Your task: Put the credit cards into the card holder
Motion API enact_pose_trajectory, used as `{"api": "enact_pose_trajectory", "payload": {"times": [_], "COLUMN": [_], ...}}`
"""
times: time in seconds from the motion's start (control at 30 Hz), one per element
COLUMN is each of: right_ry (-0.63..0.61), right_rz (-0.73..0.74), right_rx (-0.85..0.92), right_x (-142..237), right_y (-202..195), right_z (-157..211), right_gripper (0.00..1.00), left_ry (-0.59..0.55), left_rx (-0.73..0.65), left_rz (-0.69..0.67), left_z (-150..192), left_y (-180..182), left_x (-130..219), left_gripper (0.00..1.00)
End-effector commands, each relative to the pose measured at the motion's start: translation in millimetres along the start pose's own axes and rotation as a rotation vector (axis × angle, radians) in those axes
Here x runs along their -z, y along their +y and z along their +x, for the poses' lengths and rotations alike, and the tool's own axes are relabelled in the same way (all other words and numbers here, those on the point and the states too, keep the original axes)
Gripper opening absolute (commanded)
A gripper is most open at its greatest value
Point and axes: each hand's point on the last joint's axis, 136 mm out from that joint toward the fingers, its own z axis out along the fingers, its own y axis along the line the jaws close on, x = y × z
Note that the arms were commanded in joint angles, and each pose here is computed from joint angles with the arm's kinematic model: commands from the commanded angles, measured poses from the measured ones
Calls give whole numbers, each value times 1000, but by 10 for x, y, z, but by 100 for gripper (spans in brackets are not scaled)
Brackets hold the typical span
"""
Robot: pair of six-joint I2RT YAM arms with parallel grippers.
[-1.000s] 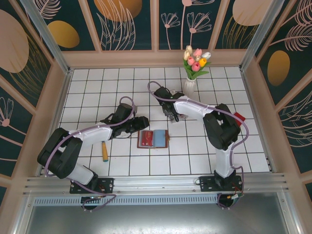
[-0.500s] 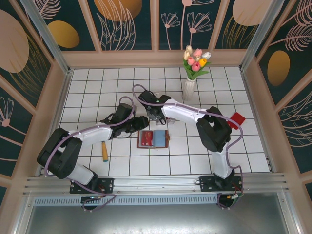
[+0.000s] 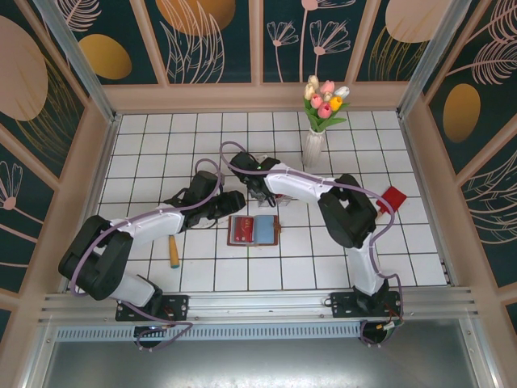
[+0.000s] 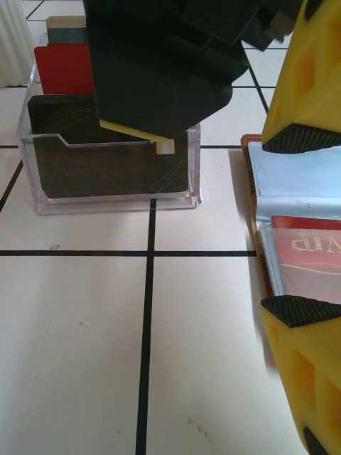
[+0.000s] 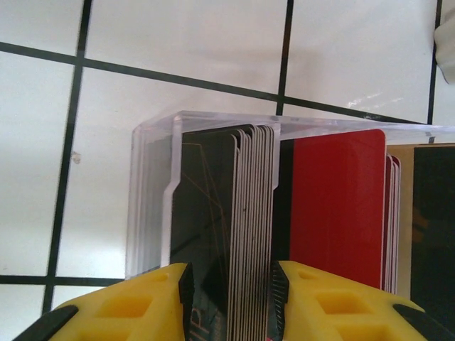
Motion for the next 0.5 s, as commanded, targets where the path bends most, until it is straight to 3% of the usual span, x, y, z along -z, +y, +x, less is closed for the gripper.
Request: {"api": "enact_pose_trajectory", "payload": {"times": [0.0,0.23,0.47], "right_ry": [15,24,-43], "right_rz": [91,138,181], "right_rx": [-3,24,22], "right_x": [-86,-178,32], "right_y": [-141,-175,-282], "right_z": [28,54,-122], "right_gripper": [38,40,39], "left_ry": [-1,-2,9], "left_rx": [7,9,6], "left_rz": [-9,-8,-9], "left_z": [24,27,46], "left_y": [27,28,35], "left_x": [25,24,5], "left_gripper": [58,58,58]}}
